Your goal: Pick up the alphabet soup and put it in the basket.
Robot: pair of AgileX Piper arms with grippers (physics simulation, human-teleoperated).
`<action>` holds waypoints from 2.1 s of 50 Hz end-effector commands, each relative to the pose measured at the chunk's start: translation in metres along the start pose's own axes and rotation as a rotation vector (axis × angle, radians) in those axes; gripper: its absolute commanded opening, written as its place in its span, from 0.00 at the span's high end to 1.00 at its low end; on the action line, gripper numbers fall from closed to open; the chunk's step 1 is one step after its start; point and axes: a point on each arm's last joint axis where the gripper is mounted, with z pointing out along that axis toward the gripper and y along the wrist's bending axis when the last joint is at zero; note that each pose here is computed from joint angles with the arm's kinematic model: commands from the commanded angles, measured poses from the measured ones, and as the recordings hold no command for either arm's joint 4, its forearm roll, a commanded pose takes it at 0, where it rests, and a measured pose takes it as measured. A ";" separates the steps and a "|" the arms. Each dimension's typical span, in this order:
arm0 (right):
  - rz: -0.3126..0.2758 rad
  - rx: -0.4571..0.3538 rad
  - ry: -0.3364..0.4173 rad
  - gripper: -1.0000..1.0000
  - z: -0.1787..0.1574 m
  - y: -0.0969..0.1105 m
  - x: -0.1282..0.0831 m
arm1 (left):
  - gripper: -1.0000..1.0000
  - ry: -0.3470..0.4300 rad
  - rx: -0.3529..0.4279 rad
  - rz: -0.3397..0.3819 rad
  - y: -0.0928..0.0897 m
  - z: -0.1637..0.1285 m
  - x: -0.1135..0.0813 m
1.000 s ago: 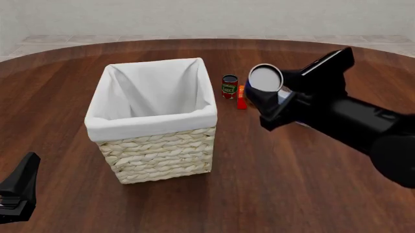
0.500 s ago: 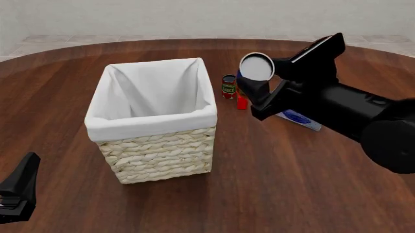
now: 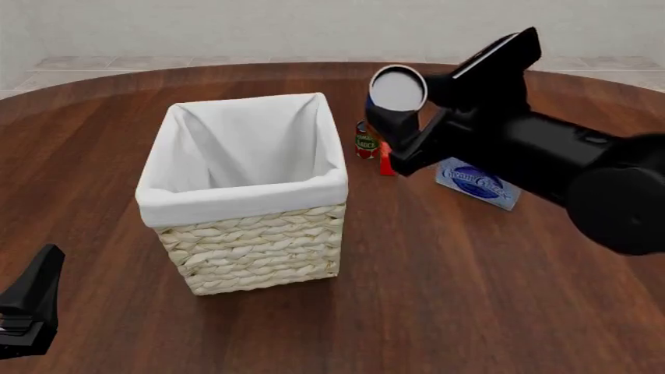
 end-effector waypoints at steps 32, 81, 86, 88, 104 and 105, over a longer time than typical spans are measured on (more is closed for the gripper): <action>-0.015 -0.043 -0.080 1.00 0.017 0.009 -0.037 | 0.00 0.000 0.000 0.000 0.000 0.000 0.000; 0.040 -0.110 -0.135 1.00 0.044 0.030 -0.064 | 0.00 0.000 0.000 0.000 0.000 0.000 0.000; 0.042 -0.120 -0.138 1.00 0.047 0.033 -0.068 | 0.00 0.000 0.000 0.000 0.000 0.000 0.000; 0.042 -0.127 -0.139 1.00 0.048 0.036 -0.069 | 0.00 0.000 0.000 0.000 0.000 0.000 0.000; 0.047 -0.148 -0.128 1.00 0.062 0.044 -0.071 | 0.00 0.000 0.000 0.000 0.000 0.000 0.000; 0.052 -0.151 -0.126 1.00 0.063 0.045 -0.071 | 0.00 0.000 0.000 0.000 0.000 0.000 0.000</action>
